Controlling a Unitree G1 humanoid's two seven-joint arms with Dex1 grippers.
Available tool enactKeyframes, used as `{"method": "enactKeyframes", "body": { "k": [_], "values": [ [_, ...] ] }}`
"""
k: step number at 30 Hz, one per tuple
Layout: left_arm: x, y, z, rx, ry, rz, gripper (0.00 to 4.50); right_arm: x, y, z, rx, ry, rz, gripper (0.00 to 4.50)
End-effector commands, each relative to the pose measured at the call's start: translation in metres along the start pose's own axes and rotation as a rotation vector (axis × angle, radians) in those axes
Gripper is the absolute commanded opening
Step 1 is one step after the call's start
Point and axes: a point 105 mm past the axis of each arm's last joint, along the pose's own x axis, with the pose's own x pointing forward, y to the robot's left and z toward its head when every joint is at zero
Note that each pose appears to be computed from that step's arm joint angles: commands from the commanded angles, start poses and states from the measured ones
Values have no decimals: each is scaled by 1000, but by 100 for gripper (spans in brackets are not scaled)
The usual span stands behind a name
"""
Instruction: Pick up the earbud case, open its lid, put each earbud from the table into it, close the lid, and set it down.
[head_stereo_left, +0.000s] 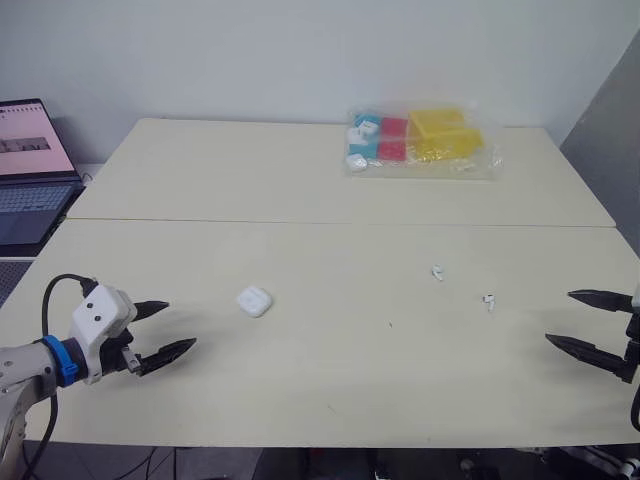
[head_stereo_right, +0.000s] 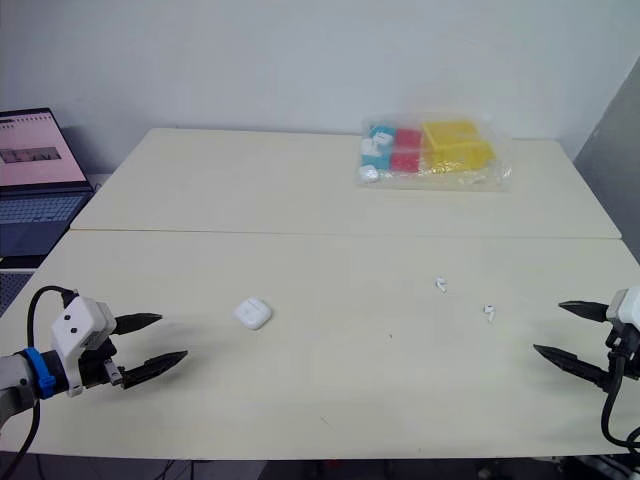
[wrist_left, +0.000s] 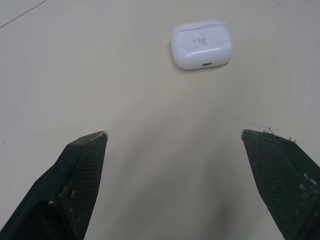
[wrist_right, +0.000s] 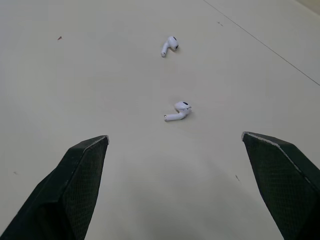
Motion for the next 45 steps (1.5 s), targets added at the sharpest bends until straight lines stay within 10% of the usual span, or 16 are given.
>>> {"method": "enactKeyframes", "body": {
  "k": [1,21,45],
  "values": [
    [-4,3,11,8,-23,-1,447,-1,-4,7,-45,-16,-17,450],
    [73,-22,26,-55,-76,-110,447,57,84,103,-120,-179,384,450],
    [113,-25,15,-126,-4,-169,447,79,105,122,-201,-211,511,450]
  ]
}}
